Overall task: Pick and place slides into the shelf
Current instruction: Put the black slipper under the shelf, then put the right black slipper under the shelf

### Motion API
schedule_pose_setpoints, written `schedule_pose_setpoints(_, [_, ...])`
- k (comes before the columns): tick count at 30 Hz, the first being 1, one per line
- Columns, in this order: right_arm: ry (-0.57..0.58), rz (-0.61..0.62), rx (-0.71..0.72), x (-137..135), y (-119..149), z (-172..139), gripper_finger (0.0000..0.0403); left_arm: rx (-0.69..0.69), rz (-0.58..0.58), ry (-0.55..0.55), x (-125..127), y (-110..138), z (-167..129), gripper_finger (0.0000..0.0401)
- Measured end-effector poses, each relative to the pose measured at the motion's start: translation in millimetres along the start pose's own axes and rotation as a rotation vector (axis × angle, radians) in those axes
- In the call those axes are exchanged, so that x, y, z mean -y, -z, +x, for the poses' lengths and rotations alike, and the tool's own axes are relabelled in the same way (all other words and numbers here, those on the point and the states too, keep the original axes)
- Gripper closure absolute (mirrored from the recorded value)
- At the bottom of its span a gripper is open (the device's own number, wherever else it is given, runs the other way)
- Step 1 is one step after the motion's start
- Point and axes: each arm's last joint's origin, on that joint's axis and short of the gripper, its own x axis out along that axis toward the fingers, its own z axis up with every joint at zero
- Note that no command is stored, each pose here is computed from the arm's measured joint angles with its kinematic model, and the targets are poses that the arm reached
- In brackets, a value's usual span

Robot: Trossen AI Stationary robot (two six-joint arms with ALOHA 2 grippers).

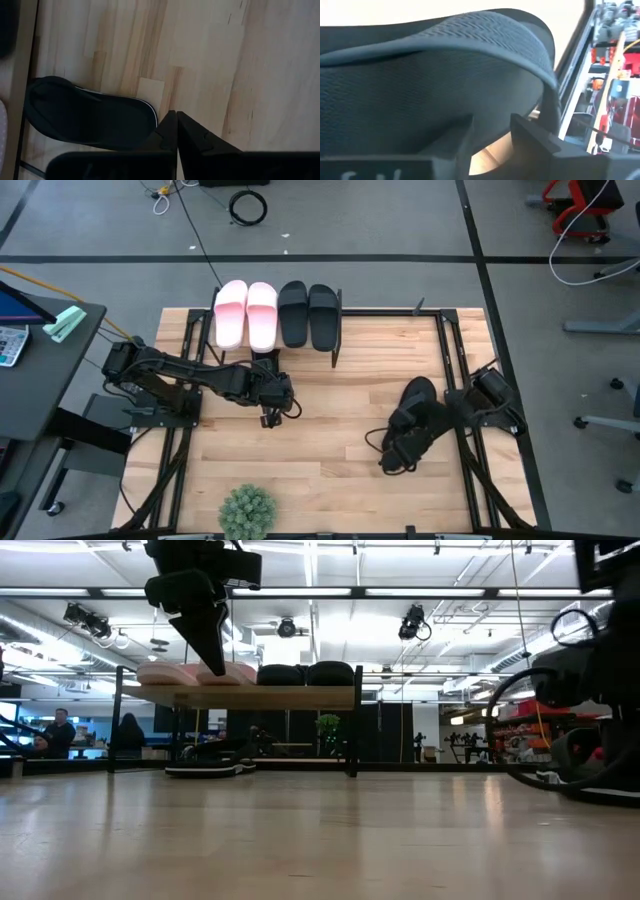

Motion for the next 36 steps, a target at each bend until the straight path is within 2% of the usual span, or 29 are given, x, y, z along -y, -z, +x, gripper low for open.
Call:
schedule_pose_setpoints(3, [-0.049, -0.014, -0.035, 1.2, -5.5, 0.4, 0.0304, 0.0, 0.0, 0.0, 0.0, 0.0, 0.0, 0.0389])
schedule_pose_setpoints(7, [-0.109, -0.006, -0.054, 3.0, -11.6, -1.1, 0.0386, 0.0, 0.0, 0.0, 0.0, 0.0, 0.0, 0.0377])
schedule_pose_setpoints(13, [-0.201, 0.004, 0.025, 7.6, -19.8, -13.7, 0.0398, 0.0, 0.0, 0.0, 0.0, 0.0, 0.0, 0.0385])
schedule_pose_setpoints(20, [-0.404, 0.06, 0.274, 24.9, -38.0, -53.0, 0.0399, -0.001, 0.001, 0.0, 0.0, 0.0, 0.1, 0.0394])
schedule_pose_setpoints(27, [-0.447, 0.066, 0.288, 50.7, -36.5, -64.3, 0.0397, 0.0, 0.002, 0.001, 0.4, 0.1, -0.1, 0.0376])
schedule_pose_setpoints(31, [-0.472, 0.018, 0.222, 54.0, -33.5, -64.6, 0.0363, -0.001, 0.001, 0.0, 0.4, 0.1, -0.1, 0.0381])
schedule_pose_setpoints(36, [-0.462, -0.068, 0.23, 54.4, -33.2, -64.1, 0.0301, 0.0, 0.001, 0.001, 0.4, 0.1, -0.1, 0.0393])
